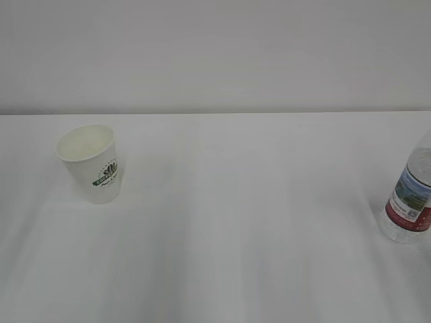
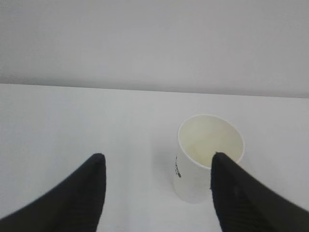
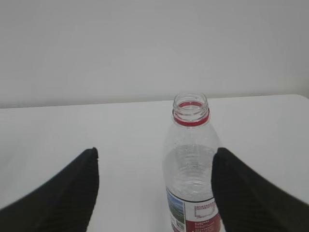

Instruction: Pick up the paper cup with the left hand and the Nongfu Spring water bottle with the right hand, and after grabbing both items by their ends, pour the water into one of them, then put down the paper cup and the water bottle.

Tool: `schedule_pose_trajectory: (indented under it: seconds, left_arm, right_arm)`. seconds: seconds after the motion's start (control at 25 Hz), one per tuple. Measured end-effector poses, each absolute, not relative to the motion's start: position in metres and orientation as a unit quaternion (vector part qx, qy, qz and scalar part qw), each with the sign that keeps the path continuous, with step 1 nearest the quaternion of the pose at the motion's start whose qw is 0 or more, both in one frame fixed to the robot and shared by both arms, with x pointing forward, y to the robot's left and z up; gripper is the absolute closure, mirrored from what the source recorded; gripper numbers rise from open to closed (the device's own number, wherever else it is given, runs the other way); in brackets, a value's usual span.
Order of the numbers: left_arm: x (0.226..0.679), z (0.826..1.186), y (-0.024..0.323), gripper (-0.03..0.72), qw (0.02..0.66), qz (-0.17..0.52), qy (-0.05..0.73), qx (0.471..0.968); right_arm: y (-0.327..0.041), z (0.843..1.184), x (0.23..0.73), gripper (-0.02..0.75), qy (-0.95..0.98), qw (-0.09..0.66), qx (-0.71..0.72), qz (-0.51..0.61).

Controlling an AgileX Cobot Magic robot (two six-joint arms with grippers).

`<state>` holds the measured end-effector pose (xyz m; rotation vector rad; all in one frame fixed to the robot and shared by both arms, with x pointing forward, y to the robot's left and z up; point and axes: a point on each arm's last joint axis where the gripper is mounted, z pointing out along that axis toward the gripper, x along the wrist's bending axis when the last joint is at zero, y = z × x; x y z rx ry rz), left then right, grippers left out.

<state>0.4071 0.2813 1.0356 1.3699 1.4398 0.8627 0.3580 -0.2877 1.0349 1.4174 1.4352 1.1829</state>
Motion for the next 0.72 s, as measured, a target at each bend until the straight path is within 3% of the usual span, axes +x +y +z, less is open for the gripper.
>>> schedule_pose_trajectory:
  seconds: [0.4,0.72]
  left_arm:
    - [0.413,1.011,0.260,0.192,0.484,0.327,0.557,0.591]
    - [0.417,0.998,0.260,0.192,0.493,0.339,0.553,0.580]
  right_arm:
    - [-0.288,1.026,0.374,0.188,0.549,0.386,0.572,0.472]
    - [-0.289,1.000,0.367,0.189,0.527,0.371,0.595,0.480]
